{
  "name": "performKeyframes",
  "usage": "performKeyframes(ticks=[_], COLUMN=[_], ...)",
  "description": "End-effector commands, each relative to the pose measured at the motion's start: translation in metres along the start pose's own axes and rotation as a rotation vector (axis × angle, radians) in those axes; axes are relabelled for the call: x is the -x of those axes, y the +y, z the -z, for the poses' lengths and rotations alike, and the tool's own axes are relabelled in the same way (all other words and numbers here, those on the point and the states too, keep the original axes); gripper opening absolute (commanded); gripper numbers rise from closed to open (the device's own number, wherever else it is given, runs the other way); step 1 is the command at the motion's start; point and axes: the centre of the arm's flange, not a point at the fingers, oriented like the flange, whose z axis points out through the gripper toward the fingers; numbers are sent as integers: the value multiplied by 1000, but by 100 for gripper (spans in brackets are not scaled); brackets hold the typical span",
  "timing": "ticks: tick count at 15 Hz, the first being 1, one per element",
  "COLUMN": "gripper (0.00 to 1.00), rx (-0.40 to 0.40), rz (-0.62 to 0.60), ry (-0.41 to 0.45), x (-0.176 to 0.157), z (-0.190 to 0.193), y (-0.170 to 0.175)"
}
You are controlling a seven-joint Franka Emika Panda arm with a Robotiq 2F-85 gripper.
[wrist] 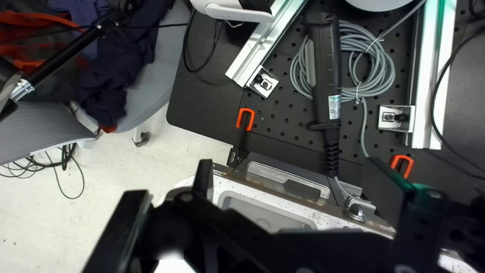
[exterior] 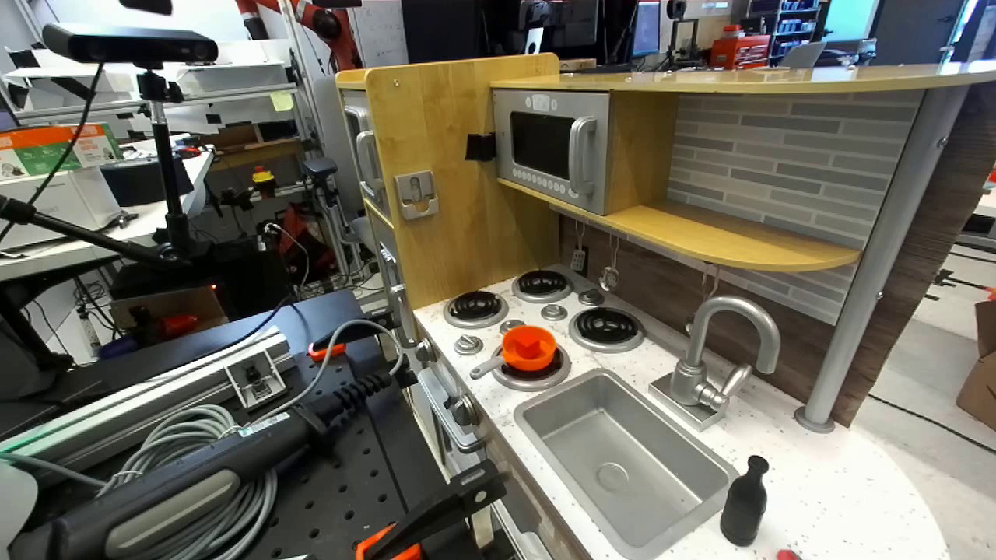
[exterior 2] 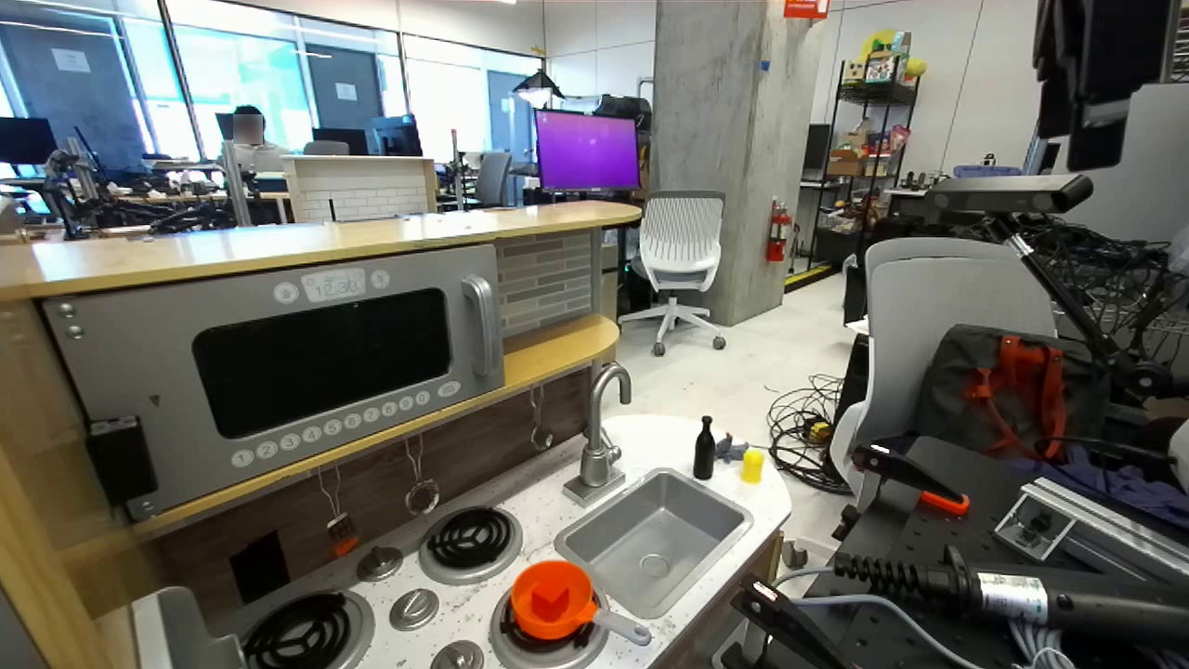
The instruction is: Remove the orange block from the orange pan and place it on the right side of the counter
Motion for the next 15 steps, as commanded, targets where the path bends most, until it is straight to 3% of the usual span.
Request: performKeyframes(ticks=[1, 12, 15], gripper=[100, 100, 100], rx=[-26, -180, -231], rz=[-2, -48, -91], ry=[-4, -44, -4], x=[-7, -120, -159], z=[1, -53, -78], y=[-1, -25, -41])
